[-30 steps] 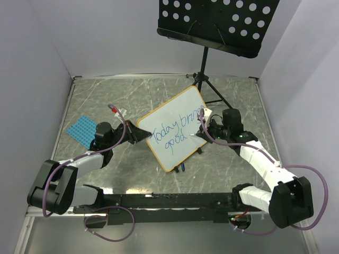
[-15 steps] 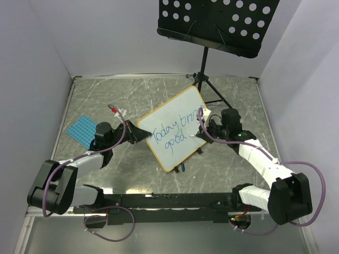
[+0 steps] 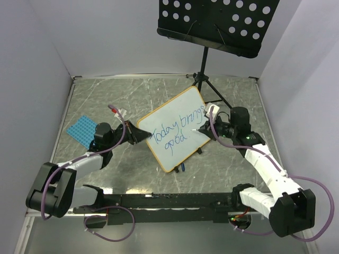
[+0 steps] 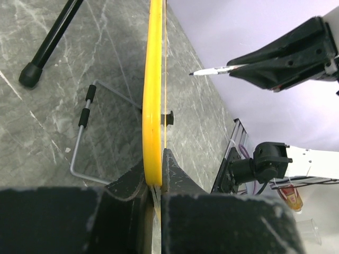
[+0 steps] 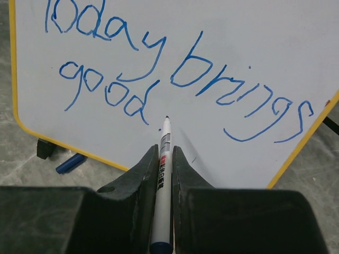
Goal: Write a sentence on the whiteboard
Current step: Write a sentence on the whiteboard, then put down the whiteboard on the whiteboard stand.
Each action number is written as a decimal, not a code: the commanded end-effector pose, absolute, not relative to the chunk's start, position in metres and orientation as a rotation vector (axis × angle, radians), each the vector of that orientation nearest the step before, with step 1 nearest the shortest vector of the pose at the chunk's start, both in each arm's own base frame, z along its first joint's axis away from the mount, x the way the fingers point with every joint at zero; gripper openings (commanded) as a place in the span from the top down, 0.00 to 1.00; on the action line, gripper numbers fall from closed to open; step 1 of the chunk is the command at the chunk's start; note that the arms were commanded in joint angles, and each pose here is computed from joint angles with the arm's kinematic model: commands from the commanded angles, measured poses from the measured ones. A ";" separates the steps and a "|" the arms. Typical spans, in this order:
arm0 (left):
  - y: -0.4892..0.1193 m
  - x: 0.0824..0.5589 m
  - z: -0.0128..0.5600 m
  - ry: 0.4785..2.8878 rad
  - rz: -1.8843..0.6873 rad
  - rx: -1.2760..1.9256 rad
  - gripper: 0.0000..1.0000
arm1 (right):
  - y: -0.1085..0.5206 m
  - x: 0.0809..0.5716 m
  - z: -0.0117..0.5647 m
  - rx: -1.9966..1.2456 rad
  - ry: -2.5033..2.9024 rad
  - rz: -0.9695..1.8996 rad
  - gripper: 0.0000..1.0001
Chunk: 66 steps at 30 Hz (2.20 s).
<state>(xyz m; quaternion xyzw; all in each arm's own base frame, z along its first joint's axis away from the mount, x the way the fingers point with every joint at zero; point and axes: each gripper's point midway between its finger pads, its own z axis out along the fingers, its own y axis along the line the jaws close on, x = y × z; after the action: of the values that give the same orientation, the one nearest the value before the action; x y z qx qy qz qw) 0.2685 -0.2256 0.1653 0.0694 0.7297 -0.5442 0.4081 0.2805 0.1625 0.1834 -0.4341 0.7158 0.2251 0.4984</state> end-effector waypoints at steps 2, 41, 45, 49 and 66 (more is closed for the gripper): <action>-0.235 0.244 0.170 1.809 -1.403 0.365 0.99 | 0.161 0.278 0.223 -1.020 1.640 0.575 1.00; -0.227 0.245 0.191 1.795 -1.302 0.381 0.99 | 0.142 0.251 0.260 -0.878 1.598 0.663 1.00; -0.223 0.251 0.176 1.876 -1.250 0.348 0.99 | 0.143 0.251 0.257 -0.884 1.607 0.676 1.00; -0.218 0.256 0.163 1.959 -1.190 0.328 0.99 | 0.143 0.251 0.257 -0.885 1.610 0.679 1.00; -0.194 0.269 0.141 1.992 -0.996 0.172 0.99 | 0.146 0.245 0.256 -0.902 1.603 0.708 1.00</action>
<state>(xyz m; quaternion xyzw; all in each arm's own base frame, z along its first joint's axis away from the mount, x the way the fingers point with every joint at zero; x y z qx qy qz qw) 0.2606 -0.2180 0.1752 0.0867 0.7600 -0.4896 0.4185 0.2490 0.1446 0.2512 -0.3737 0.6895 0.2923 0.5473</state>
